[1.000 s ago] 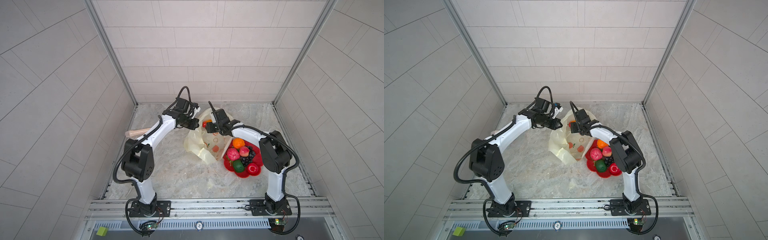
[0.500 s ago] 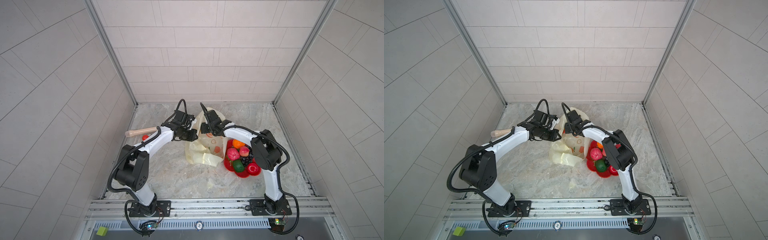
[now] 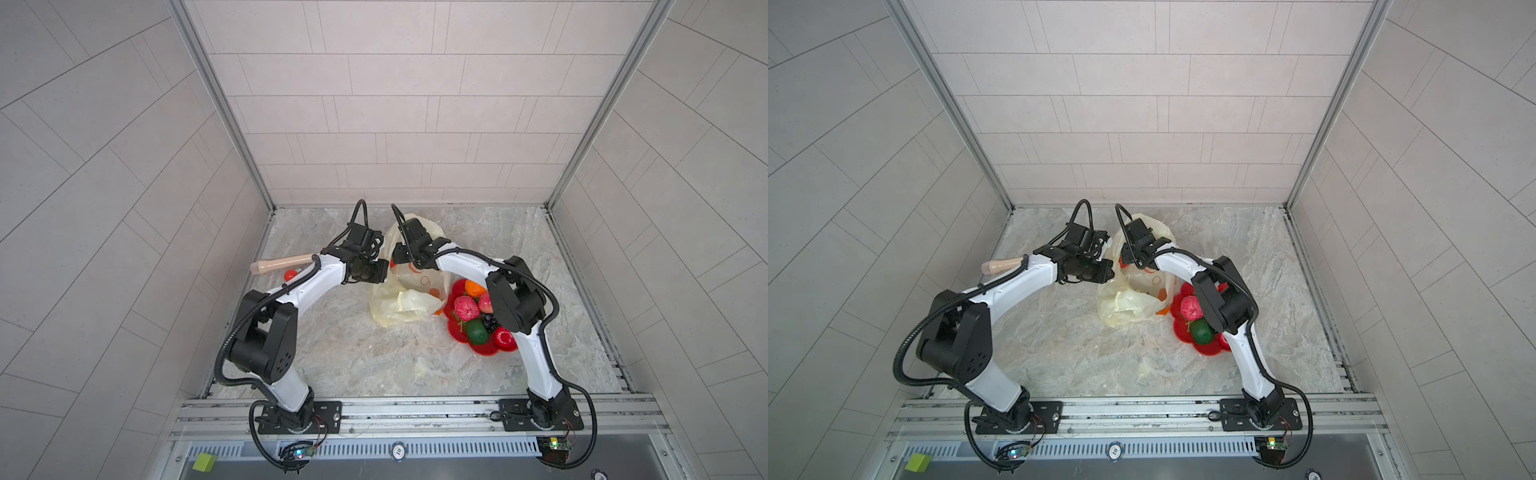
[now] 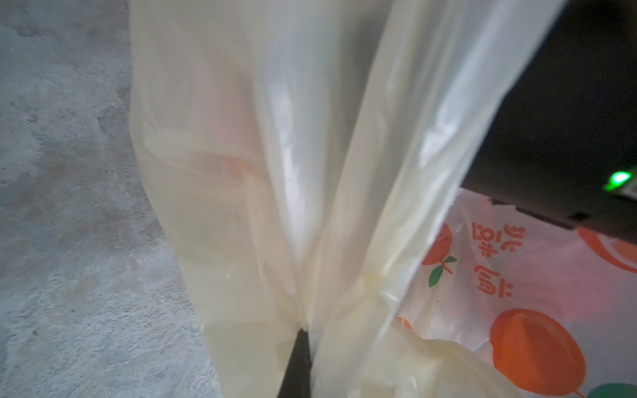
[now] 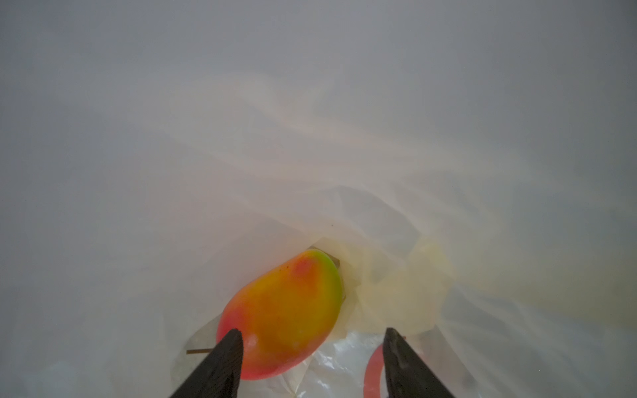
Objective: Take fruits out of the plastic bag
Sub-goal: Take out the fake fruit from the plastic bag.
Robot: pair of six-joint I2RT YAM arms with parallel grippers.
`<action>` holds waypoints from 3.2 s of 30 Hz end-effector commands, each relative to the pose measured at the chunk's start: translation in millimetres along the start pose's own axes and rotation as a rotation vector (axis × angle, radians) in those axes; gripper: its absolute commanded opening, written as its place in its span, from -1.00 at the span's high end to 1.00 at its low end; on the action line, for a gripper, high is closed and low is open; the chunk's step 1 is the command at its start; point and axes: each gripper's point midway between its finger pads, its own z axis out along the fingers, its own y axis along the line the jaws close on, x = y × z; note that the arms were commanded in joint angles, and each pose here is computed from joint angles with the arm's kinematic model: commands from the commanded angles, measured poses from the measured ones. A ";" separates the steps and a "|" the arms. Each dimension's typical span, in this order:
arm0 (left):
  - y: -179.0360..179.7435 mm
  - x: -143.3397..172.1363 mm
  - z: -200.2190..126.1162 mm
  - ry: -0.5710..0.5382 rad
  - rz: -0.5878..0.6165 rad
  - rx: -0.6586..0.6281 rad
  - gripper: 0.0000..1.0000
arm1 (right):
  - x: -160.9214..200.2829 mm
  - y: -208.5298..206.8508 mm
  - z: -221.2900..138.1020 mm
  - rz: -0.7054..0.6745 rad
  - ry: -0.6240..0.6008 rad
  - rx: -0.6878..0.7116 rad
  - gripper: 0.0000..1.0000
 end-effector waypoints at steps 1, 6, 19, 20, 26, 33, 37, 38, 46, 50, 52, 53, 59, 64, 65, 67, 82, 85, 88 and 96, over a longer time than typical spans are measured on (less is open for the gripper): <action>7.3 2.6 -2.8 -0.003 -0.010 -0.039 1.00 | 12.8 -7.7 14.5 0.017 0.046 0.039 -0.34; 10.7 -0.3 -1.6 0.004 -0.006 -0.055 1.00 | 16.1 -3.7 28.8 0.009 0.064 0.026 -0.31; 26.1 0.3 -11.2 -0.018 -0.015 -0.113 1.00 | 35.1 19.7 43.1 -0.055 0.158 -0.030 -0.29; 26.5 0.2 -11.3 -0.021 -0.015 -0.115 1.00 | 39.0 21.7 42.7 -0.058 0.170 -0.039 -0.29; 31.0 -0.2 -14.2 -0.028 -0.019 -0.134 1.00 | 51.7 24.2 42.5 -0.066 0.213 -0.061 -0.34; 34.7 2.0 -15.9 -0.030 -0.023 -0.143 1.00 | 56.0 28.5 51.9 -0.060 0.252 -0.079 -0.29; 35.3 0.7 -18.4 -0.038 -0.023 -0.147 1.00 | 55.1 24.1 51.3 -0.053 0.261 -0.057 -0.19; 35.8 -0.1 -20.3 -0.042 -0.023 -0.150 1.00 | 53.6 23.2 49.5 -0.052 0.259 -0.055 -0.15; 48.3 -6.5 -32.3 -0.079 -0.039 -0.212 1.00 | 29.4 29.6 20.9 -0.049 0.217 -0.095 0.21; 51.0 -6.8 -36.6 -0.093 -0.045 -0.233 1.00 | 11.3 38.2 -4.5 -0.052 0.148 -0.140 0.29; 51.2 -7.6 -38.5 -0.100 -0.049 -0.238 1.00 | 7.5 43.2 -16.8 -0.063 0.113 -0.171 0.31; 50.9 -7.9 -39.3 -0.104 -0.052 -0.236 1.00 | 6.1 45.5 -23.8 -0.072 0.094 -0.186 0.32; 52.9 -13.4 -46.3 -0.134 -0.073 -0.258 1.00 | 14.9 52.5 -54.7 -0.129 0.032 -0.251 0.36; 65.3 -30.7 -56.7 -0.207 -0.105 -0.345 1.00 | 24.7 57.9 -78.5 -0.154 -0.028 -0.330 0.39; 68.7 -36.1 -59.4 -0.227 -0.112 -0.370 1.00 | 26.7 59.4 -83.3 -0.159 -0.039 -0.351 0.40; 73.3 -45.7 -63.6 -0.259 -0.124 -0.399 1.00 | 29.2 62.5 -92.1 -0.172 -0.059 -0.383 0.40; 92.4 -79.9 -52.3 -0.328 -0.270 -0.374 1.00 | 29.7 85.5 -142.9 -0.215 -0.124 -0.569 0.41; 96.8 -83.8 -52.3 -0.334 -0.320 -0.343 1.00 | 36.3 89.7 -149.1 -0.236 -0.098 -0.609 0.41; 97.1 -88.8 -54.0 -0.350 -0.351 -0.314 1.00 | 46.4 92.9 -152.9 -0.250 -0.052 -0.645 0.43; 87.7 -94.4 -53.9 -0.352 -0.336 -0.259 0.96 | 29.3 86.9 -183.4 -0.260 -0.123 -0.603 0.43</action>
